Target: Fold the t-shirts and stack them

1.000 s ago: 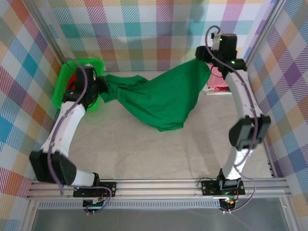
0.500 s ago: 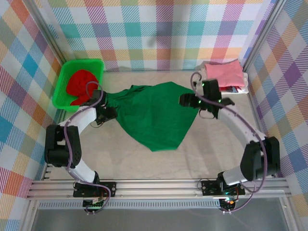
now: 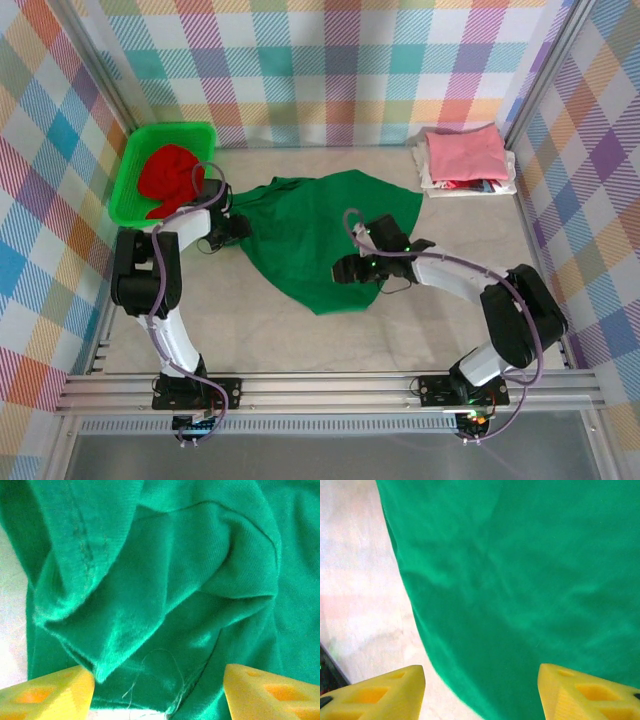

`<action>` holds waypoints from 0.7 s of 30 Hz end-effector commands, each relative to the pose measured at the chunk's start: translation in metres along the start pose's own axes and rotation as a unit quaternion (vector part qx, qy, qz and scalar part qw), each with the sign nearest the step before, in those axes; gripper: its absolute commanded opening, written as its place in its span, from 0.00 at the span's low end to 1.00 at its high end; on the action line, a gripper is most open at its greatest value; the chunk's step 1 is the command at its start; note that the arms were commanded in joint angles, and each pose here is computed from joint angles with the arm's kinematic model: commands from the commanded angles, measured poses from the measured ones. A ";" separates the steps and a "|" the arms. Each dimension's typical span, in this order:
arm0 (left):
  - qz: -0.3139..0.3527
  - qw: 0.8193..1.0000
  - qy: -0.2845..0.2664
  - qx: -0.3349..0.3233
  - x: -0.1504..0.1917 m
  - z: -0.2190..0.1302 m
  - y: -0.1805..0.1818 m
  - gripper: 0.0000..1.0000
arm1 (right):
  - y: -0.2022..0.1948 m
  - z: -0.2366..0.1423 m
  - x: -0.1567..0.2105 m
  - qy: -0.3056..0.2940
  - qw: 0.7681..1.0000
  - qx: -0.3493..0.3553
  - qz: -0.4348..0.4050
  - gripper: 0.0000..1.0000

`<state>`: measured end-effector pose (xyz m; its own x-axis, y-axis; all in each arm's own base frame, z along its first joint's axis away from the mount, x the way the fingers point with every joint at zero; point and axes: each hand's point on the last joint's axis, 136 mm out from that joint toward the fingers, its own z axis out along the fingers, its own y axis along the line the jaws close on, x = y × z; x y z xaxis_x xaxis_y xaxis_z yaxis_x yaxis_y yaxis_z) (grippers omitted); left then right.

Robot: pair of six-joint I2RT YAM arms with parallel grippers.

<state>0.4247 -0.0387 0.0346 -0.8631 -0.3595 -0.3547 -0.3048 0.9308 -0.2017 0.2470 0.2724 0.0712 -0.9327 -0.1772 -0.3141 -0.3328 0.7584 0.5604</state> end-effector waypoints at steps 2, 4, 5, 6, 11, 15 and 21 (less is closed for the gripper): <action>0.006 1.000 -0.016 -0.011 -0.014 0.003 0.002 0.75 | 0.004 0.010 0.012 0.018 1.000 -0.012 -0.004 0.64; -0.001 1.000 -0.026 -0.009 -0.022 0.002 0.004 0.78 | -0.003 0.016 0.018 0.029 1.000 0.007 -0.003 0.65; -0.005 0.999 -0.031 -0.012 -0.027 0.003 0.007 0.78 | -0.008 0.019 0.021 0.034 0.999 0.016 0.000 0.65; -0.009 0.999 -0.035 -0.018 -0.031 0.003 0.010 0.78 | -0.013 0.021 0.023 0.036 0.999 0.026 0.003 0.64; -0.020 0.999 -0.029 -0.017 -0.044 0.016 0.013 0.59 | -0.057 0.022 0.027 0.012 0.990 0.134 0.029 0.36; -0.030 0.999 -0.019 0.005 -0.044 0.018 0.005 0.14 | -0.081 0.014 0.019 -0.004 0.979 0.199 0.049 0.21; -0.042 0.999 -0.010 0.023 -0.023 -0.002 0.004 0.00 | -0.112 0.000 -0.001 -0.033 0.971 0.206 0.120 0.07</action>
<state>0.4638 -0.0206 0.0323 -0.8242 -0.4132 -0.3873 -0.3488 0.9091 -0.2276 0.2686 0.2157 0.0163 -0.9588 -0.0321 -0.2821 -0.1268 0.9375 0.3241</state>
